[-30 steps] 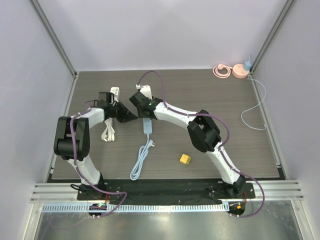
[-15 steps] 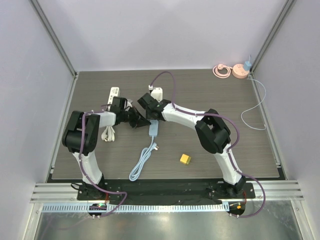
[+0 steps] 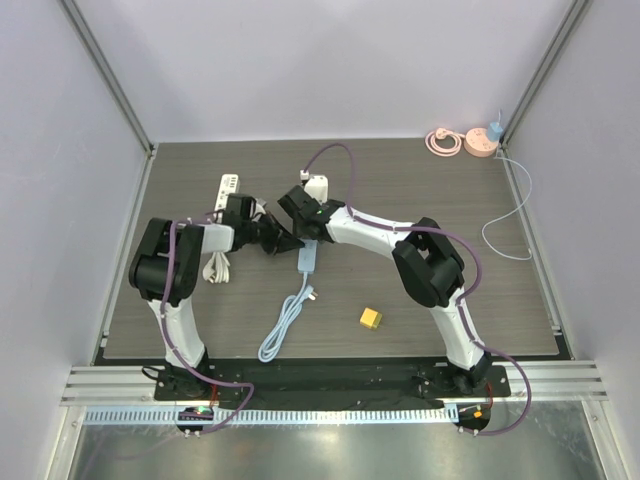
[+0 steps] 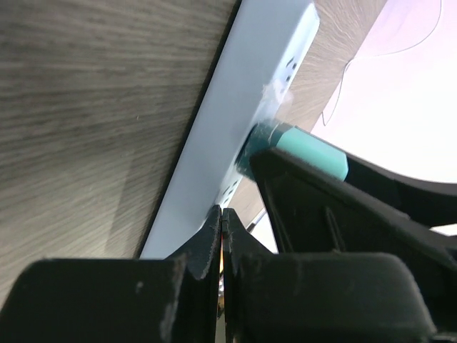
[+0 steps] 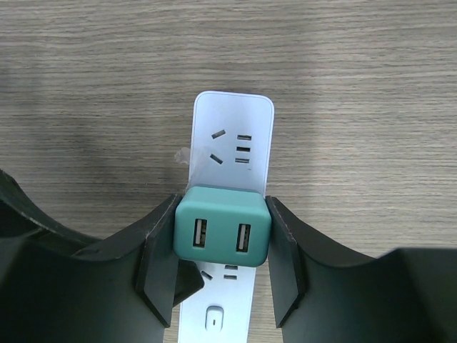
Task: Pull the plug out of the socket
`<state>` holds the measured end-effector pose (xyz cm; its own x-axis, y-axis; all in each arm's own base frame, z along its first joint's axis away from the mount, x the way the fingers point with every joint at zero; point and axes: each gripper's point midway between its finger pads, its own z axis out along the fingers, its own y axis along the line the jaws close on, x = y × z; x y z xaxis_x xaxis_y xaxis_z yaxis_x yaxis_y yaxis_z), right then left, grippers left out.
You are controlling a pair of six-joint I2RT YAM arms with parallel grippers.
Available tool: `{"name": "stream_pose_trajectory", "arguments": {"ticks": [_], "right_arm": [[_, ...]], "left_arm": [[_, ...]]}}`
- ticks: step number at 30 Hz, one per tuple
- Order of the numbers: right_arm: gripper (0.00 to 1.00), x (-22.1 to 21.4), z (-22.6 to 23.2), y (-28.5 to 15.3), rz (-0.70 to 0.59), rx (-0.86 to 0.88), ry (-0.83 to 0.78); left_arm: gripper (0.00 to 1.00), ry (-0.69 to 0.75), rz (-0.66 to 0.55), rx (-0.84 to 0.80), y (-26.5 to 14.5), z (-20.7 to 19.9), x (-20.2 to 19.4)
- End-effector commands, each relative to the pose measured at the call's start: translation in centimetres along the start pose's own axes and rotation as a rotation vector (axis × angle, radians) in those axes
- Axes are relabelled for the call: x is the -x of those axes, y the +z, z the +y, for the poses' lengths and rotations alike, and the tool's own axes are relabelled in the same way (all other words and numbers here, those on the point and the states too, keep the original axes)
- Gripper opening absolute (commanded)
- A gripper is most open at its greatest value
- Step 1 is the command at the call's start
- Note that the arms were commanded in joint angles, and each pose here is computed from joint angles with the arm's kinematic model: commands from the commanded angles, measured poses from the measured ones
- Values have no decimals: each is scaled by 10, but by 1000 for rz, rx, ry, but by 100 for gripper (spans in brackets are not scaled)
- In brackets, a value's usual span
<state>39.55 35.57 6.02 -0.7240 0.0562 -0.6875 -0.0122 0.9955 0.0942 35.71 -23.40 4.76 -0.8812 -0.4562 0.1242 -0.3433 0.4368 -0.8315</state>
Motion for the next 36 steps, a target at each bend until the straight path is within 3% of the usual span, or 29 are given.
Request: {"name": "stream_pose_trajectory", "arguments": {"ticks": [1, 12, 28, 36], "right_arm": [[1, 17, 9, -18, -24, 56, 57], [1, 31, 8, -34, -92, 74, 75], [1, 51, 32, -54, -111, 165, 62], [1, 66, 25, -64, -161, 80, 9]], "left_arm": [[0, -24, -2, 69, 7, 13, 3], [0, -133, -23, 251, 8, 54, 0], [0, -139, -24, 335, 7, 69, -4], [0, -138, -22, 363, 8, 74, -6]]}}
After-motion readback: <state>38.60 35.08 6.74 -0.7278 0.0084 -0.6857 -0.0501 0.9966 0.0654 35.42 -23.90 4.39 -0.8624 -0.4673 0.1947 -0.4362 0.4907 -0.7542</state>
